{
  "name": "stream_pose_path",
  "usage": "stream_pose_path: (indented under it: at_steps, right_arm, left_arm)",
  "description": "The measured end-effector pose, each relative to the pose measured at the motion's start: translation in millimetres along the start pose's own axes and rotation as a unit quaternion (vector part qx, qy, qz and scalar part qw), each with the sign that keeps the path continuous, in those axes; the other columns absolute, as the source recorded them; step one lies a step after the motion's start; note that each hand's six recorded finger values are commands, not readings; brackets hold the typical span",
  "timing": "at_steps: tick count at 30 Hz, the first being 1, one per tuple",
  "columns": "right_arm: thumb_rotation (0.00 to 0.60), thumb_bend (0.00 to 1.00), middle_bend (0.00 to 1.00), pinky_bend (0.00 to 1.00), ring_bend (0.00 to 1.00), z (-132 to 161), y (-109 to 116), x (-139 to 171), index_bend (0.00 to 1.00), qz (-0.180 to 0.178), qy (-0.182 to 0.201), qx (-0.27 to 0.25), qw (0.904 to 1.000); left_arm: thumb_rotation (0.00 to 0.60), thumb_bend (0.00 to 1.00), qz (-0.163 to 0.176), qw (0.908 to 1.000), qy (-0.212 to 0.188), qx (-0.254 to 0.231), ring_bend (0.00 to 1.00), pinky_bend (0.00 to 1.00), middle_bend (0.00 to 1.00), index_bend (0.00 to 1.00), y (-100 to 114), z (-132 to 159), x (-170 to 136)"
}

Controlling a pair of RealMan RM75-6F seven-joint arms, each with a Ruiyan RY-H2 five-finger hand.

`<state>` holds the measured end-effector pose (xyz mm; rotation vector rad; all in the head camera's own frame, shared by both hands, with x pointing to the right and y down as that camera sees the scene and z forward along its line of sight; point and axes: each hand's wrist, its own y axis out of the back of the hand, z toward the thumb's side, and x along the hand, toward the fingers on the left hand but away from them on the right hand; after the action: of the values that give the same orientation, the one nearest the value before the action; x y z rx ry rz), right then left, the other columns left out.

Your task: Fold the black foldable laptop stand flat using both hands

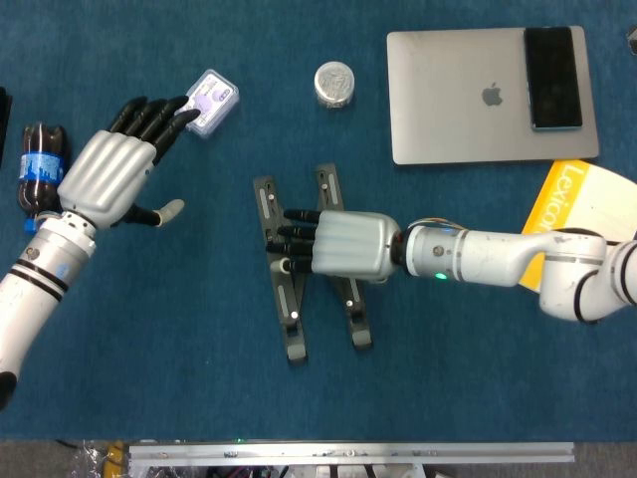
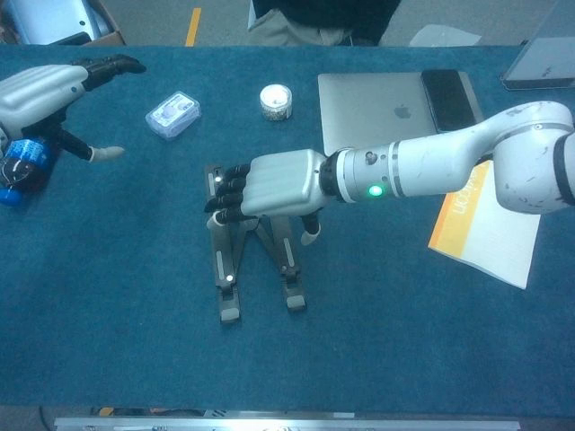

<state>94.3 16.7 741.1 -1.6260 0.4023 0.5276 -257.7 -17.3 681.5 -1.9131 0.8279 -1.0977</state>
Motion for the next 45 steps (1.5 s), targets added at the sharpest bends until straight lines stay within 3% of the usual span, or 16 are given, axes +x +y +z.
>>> stream_pose_path:
  at_steps: [14, 33, 45]
  right_arm:
    - [0.600, 0.00, 0.00, 0.00, 0.00, 4.3, -15.1, -18.7, 0.00, 0.017, 0.035, 0.049, 0.9981]
    - [0.600, 0.00, 0.00, 0.00, 0.00, 4.5, -10.6, -44.3, 0.00, 0.021, 0.041, 0.034, 0.9984]
    - [0.600, 0.00, 0.22, 0.00, 0.00, 8.7, -8.0, -52.6, 0.00, 0.008, 0.043, 0.016, 0.9989]
  left_arm:
    - [0.550, 0.26, 0.006, 0.9996, 0.013, -0.024, 0.00, 0.01, 0.00, 0.00, 2.3, -11.6, -3.6]
    - [0.542, 0.26, 0.016, 0.9992, 0.021, -0.029, 0.00, 0.01, 0.00, 0.00, 7.5, -19.9, -5.3]
    - [0.541, 0.26, 0.021, 0.9990, 0.021, -0.033, 0.00, 0.01, 0.00, 0.00, 9.2, -22.4, -7.6]
